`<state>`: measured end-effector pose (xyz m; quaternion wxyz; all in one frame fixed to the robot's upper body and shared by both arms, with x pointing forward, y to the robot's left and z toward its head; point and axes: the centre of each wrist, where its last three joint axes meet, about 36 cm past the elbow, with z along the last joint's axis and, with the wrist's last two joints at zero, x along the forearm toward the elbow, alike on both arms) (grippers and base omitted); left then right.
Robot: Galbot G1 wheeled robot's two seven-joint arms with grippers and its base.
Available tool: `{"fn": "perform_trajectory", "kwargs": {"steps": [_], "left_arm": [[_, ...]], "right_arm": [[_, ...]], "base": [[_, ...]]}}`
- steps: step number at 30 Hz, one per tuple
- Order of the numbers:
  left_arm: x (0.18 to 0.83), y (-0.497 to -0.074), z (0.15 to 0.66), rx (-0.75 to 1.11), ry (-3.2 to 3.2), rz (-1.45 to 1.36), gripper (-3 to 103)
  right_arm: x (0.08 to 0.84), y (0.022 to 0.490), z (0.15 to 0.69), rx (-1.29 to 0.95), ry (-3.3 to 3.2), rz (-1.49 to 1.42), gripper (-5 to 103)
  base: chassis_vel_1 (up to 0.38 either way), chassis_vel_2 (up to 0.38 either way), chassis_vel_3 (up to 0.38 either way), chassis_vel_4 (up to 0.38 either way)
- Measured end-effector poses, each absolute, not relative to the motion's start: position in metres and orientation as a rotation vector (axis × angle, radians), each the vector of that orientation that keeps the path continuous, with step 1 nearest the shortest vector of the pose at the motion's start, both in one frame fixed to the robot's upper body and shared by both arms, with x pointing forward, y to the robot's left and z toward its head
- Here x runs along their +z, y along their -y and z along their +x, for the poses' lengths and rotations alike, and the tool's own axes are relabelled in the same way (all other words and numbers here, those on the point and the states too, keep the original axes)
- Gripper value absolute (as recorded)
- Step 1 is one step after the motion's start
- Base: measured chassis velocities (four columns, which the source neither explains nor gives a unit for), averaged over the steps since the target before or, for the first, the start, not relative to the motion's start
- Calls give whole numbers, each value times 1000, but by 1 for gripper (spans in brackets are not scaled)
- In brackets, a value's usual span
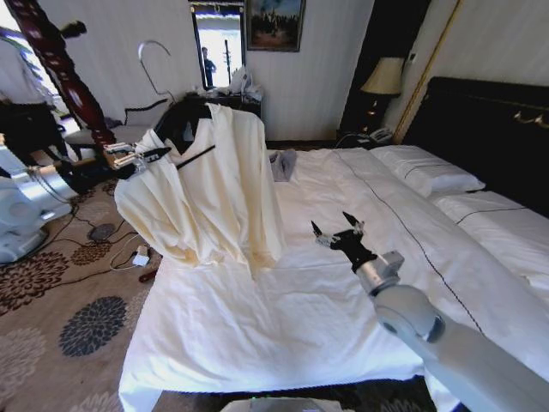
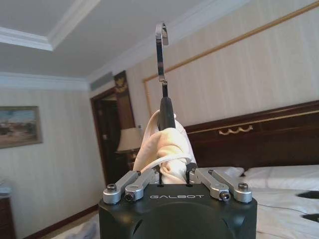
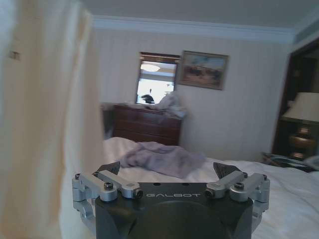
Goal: Pick up the clothes from the bed and hang them on the clothes hanger.
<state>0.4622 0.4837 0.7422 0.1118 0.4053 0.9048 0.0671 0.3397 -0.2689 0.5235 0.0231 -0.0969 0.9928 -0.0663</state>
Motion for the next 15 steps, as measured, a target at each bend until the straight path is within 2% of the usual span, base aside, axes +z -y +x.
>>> {"fn": "perform_trajectory", "kwargs": {"steps": [8,15], "left_arm": [[749,-491,461,193,-2658,1145,20],[747,-493,463,173,-2663,1107,20]], "right_arm": [[504,301,323,-242,-3048,-190,100],[492,310,306,-231,-3045,-117,100]], "base": [[0,0,0,0],[0,0,0,0]]}}
